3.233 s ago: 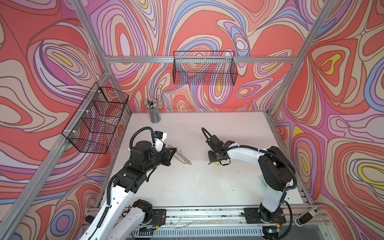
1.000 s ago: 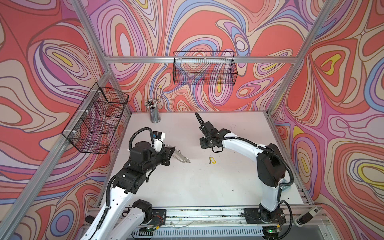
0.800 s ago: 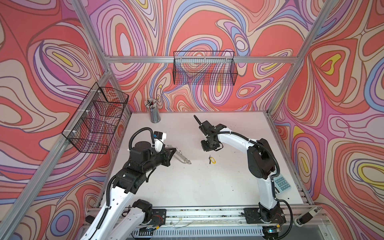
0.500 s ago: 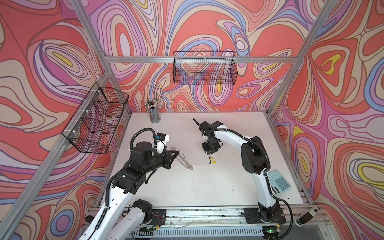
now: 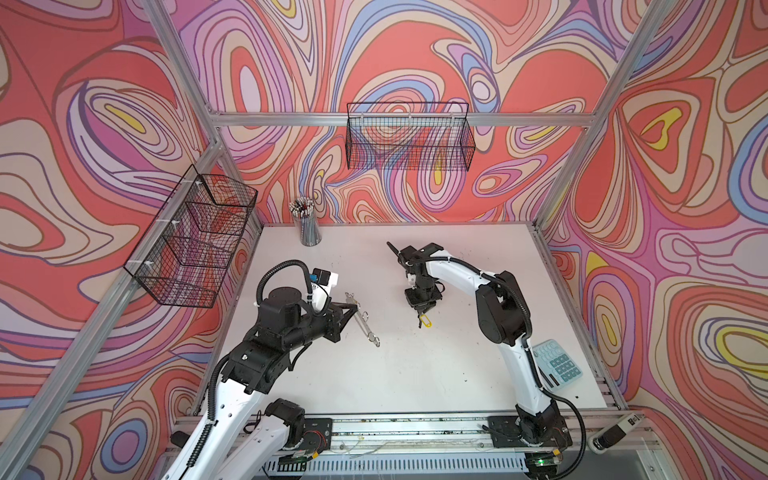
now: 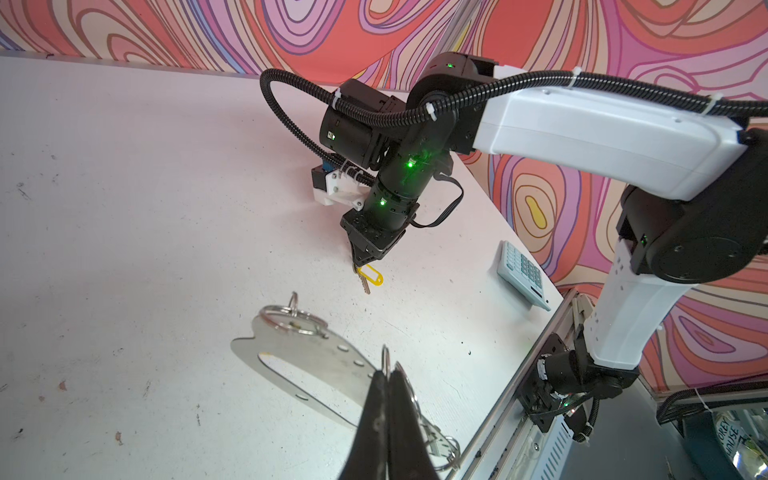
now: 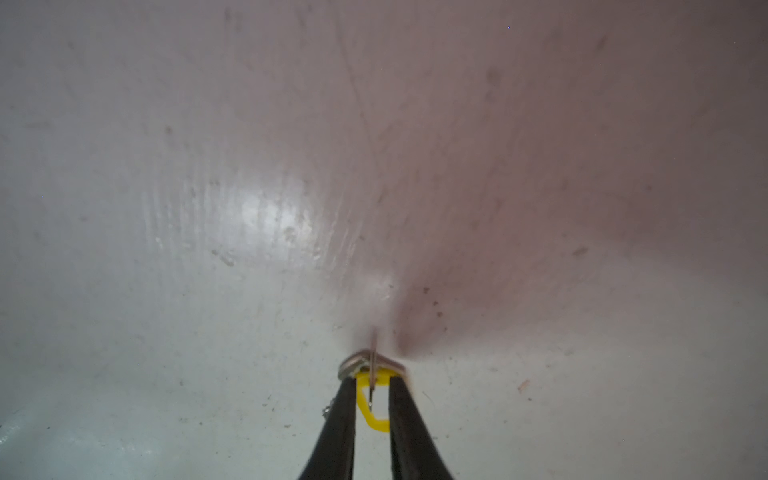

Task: Put the keys on the keyring
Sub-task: 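Lift and hold the key above the table with the right gripper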

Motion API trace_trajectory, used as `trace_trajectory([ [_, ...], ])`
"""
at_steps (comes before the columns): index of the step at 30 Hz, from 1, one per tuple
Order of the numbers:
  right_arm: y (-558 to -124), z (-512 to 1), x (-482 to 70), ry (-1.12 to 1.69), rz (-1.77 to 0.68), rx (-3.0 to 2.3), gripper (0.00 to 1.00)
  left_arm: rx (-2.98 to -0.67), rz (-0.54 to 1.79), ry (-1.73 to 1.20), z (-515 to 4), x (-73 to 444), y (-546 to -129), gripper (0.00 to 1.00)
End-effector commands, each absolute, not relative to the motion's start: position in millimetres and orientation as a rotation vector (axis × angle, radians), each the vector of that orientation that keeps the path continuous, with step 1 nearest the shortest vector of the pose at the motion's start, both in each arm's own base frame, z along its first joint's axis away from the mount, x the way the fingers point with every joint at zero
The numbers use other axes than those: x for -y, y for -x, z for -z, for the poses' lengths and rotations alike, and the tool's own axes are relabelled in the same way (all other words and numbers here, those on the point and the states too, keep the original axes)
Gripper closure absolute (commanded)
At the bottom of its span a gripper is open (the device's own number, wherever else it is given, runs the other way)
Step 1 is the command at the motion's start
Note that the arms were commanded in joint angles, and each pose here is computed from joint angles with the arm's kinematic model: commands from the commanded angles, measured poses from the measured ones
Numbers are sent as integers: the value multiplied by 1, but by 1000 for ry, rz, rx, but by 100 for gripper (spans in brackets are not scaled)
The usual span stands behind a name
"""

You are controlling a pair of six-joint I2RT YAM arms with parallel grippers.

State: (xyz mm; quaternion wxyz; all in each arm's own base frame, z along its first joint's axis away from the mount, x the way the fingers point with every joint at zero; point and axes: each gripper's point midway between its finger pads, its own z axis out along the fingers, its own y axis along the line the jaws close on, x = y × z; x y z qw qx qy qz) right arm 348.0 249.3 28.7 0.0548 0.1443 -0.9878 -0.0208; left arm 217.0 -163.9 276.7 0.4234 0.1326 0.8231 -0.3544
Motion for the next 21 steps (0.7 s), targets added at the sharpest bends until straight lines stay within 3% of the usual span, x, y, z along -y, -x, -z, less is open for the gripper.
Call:
trace_trajectory([
  [1, -350, -27, -248, -438, 61, 2984, 85, -2055, 890, -360, -275, 165, -213, 100],
  [14, -354, -27, -249, -435, 69, 2993, 95, -2059, 887, -352, -273, 165, -215, 100],
  [15, -353, -26, -249, -437, 69, 2989, 99, -2058, 890, -354, -273, 165, -215, 100],
  [21, -355, -32, -247, -440, 59, 3012, 100, -2062, 889, -350, -272, 165, -215, 100],
])
